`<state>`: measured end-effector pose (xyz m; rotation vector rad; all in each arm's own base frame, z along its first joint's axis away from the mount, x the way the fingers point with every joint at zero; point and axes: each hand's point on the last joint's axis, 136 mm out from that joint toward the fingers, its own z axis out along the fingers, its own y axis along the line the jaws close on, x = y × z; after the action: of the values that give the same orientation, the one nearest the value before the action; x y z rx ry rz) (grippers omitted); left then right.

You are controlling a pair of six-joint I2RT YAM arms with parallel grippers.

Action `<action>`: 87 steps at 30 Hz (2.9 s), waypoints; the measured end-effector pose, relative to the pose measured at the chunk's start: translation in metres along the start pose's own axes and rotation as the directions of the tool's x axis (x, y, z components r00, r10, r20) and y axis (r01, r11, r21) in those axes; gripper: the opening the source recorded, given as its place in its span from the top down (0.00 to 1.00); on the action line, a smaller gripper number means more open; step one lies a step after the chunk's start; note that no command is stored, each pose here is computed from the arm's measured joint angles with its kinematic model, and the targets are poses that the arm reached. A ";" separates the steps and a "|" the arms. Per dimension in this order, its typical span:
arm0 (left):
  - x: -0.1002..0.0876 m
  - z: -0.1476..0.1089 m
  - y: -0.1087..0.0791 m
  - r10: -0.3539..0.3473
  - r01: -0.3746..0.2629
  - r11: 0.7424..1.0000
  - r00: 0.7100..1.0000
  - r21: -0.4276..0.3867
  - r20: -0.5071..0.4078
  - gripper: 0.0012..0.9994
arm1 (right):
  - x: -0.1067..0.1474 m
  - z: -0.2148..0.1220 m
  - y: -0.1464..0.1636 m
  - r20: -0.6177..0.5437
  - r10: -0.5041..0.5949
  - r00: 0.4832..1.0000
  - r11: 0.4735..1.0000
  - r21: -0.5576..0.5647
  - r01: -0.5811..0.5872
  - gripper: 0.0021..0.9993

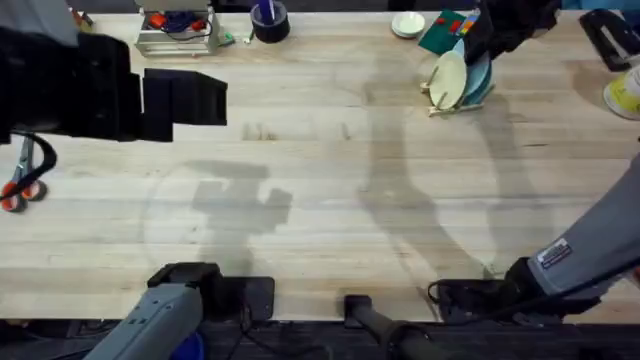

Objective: Pick up the plates from the table one by one and place each into a slot on the dish rack.

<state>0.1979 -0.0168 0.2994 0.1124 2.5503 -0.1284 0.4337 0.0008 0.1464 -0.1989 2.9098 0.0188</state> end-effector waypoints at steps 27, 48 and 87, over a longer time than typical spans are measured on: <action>0.000 0.000 0.000 0.000 0.000 1.000 1.000 0.000 0.000 0.00 | 0.000 0.000 0.000 0.001 -0.001 1.000 1.000 -0.001 0.001 0.82; 0.000 0.000 0.000 0.000 0.000 1.000 1.000 0.000 0.000 0.00 | -0.007 -0.020 0.000 0.022 -0.002 1.000 1.000 0.003 0.002 0.86; 0.000 0.000 0.000 0.000 0.000 1.000 1.000 0.000 0.000 0.00 | 0.018 -0.116 0.031 -0.015 -0.090 0.996 0.996 0.028 0.090 0.00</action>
<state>0.1979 -0.0168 0.2995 0.1122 2.5501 -0.1284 0.3867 0.0264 0.2552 -0.3264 2.9098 -0.0397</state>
